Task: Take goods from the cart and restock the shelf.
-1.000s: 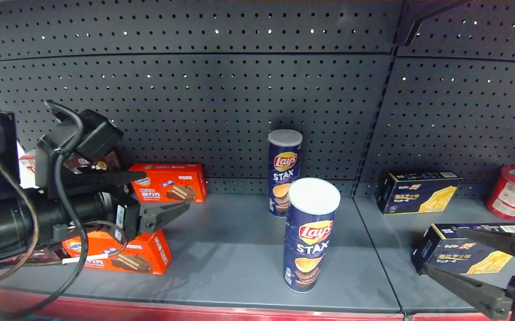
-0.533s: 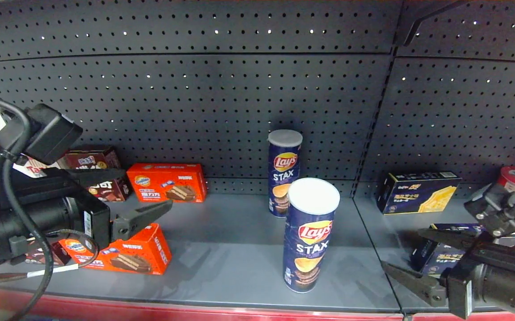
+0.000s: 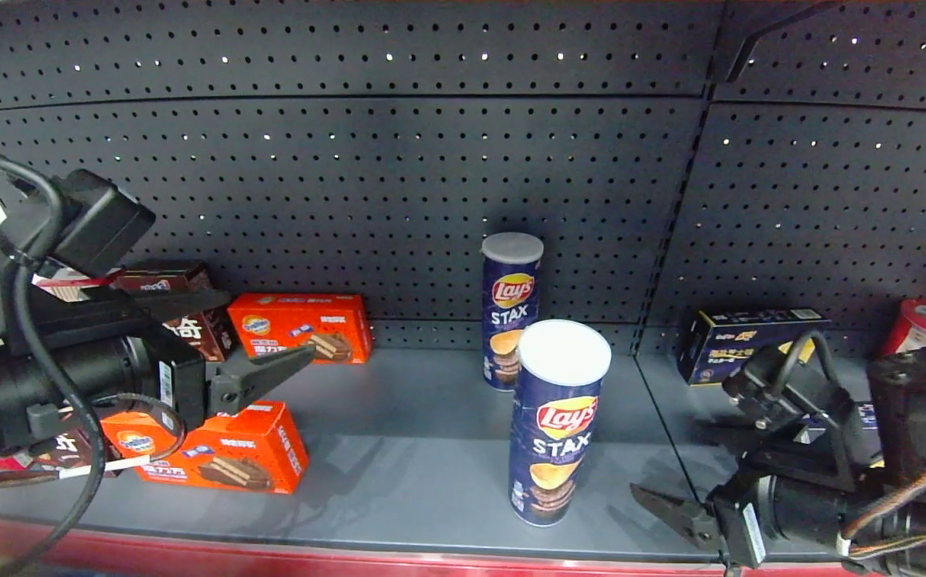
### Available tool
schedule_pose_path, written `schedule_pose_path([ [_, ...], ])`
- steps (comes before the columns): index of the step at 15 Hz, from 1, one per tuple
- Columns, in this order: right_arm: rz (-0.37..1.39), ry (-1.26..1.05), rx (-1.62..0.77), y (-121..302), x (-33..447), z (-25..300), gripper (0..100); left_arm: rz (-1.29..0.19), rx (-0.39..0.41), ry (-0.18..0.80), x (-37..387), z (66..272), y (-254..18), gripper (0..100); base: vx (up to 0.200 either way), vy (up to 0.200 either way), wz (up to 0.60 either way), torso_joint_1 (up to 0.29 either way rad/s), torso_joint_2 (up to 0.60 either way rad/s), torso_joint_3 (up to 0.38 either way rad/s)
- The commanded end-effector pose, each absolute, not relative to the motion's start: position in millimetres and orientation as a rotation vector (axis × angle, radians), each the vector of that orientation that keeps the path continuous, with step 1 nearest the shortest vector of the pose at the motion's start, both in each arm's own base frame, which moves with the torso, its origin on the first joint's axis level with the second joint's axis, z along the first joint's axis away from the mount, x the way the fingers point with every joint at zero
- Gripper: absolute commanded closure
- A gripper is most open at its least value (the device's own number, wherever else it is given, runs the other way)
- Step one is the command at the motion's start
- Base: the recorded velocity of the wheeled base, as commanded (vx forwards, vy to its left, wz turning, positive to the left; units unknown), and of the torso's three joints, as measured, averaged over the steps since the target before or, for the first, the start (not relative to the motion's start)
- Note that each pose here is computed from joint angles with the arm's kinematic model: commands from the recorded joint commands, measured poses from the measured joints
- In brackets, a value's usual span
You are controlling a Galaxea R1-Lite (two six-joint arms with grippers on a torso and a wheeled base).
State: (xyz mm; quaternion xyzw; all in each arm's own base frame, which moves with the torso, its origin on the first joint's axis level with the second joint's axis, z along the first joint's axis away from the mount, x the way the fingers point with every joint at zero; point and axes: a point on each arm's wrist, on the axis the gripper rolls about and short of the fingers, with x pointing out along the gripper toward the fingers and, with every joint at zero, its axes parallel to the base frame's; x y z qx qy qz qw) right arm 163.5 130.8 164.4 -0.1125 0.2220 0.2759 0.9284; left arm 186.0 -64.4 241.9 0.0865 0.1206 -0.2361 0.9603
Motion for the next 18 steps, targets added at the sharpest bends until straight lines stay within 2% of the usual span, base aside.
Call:
schedule_pose_path([
  [1,0.55,0.499,-0.255,143.1,178.0,154.8,0,-0.477,0.175,0.246,192.2,243.6,-65.6,0,0.0,0.0,0.0,0.0,0.0,0.0],
  [10,0.532,0.521,-0.26,162.7,205.9,149.4,0,-0.455,0.171,0.264,198.0,240.3,-61.0,0,0.0,0.0,0.0,0.0,0.0,0.0],
  [18,0.511,0.524,-0.254,163.4,216.6,147.6,0,-0.457,0.171,0.276,200.2,237.4,-62.0,0,0.0,0.0,0.0,0.0,0.0,0.0],
])
